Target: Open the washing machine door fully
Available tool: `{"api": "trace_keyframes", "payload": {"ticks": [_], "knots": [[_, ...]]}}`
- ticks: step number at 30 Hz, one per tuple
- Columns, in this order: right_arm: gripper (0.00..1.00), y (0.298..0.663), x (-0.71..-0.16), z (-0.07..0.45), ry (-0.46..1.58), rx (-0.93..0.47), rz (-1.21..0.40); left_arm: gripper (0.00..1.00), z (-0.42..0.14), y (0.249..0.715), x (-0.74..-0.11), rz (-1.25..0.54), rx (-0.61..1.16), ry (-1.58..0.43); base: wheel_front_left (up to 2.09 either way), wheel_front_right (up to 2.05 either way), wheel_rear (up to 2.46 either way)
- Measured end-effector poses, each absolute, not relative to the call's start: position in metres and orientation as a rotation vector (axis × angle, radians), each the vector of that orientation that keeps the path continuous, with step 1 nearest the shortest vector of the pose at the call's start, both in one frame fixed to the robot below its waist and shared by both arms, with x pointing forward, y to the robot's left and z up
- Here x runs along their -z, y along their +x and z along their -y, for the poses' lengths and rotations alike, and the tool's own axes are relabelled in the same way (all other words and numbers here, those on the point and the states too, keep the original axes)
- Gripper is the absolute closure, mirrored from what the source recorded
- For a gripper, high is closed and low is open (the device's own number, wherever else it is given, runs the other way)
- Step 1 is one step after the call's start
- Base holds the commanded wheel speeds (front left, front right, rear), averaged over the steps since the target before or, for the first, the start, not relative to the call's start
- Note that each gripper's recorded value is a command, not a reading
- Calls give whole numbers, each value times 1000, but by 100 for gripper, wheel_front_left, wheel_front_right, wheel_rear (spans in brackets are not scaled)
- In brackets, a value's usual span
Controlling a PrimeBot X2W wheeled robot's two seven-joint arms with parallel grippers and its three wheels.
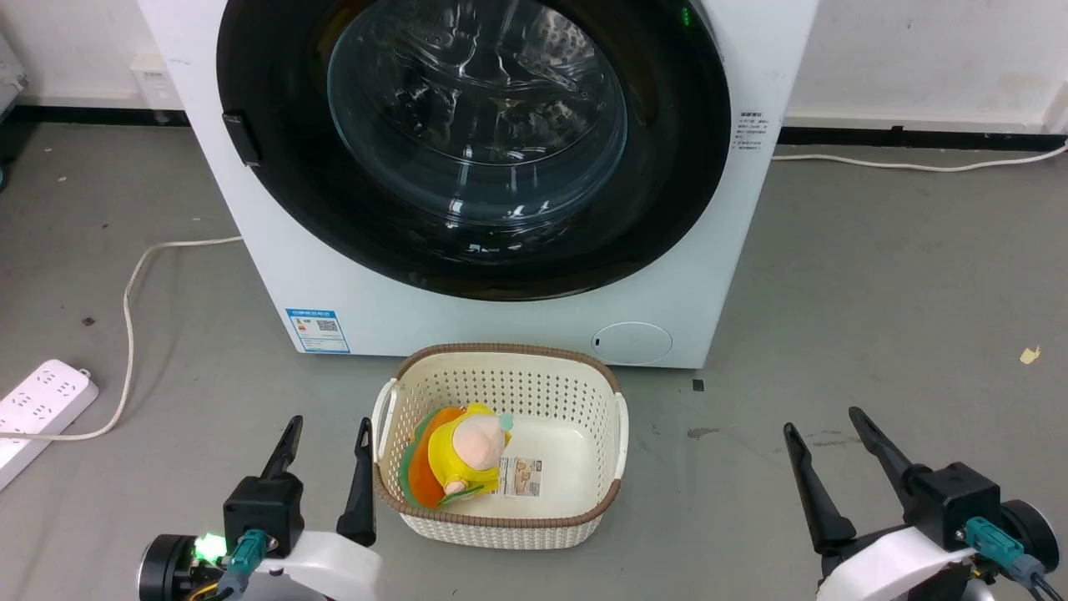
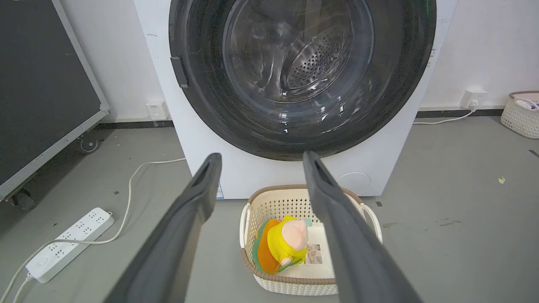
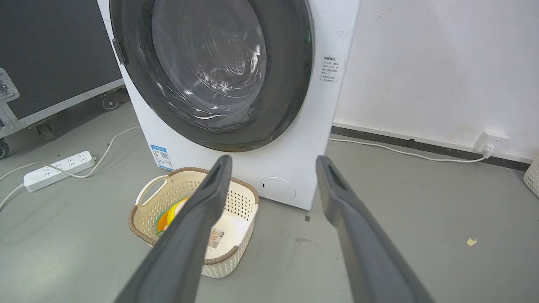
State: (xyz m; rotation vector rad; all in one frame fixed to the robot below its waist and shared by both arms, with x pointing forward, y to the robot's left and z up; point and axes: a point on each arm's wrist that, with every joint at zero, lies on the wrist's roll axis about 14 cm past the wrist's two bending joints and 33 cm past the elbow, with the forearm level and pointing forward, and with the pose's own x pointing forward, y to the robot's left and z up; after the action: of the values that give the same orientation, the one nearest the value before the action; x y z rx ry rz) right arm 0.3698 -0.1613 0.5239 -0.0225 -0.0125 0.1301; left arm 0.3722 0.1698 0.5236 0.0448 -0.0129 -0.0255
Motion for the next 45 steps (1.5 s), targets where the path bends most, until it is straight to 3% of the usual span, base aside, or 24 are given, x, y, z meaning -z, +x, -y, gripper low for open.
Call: {"api": "trace_keyframes", "payload": {"ticks": [10,23,25,26,35,36,45], "knots": [[0,375,-518,161,-8,-133,7,0,-168,375,-516,3,32,37,0,0,0],[0,419,-542,158,7,-181,95,0,-165,387,-509,3,41,34,0,0,0],[81,428,-547,158,20,-189,109,0,-165,389,-508,3,41,32,0,0,0],[100,432,-549,158,25,-192,115,0,-165,389,-507,-1,42,32,0,0,0],[100,479,-565,157,132,-209,130,0,-164,399,-503,3,43,25,0,0,0],[100,501,-564,160,202,-199,103,0,-166,403,-499,-3,38,25,0,0,0],[100,549,-556,161,376,-184,23,0,-169,408,-492,-10,29,22,0,0,0]]}}
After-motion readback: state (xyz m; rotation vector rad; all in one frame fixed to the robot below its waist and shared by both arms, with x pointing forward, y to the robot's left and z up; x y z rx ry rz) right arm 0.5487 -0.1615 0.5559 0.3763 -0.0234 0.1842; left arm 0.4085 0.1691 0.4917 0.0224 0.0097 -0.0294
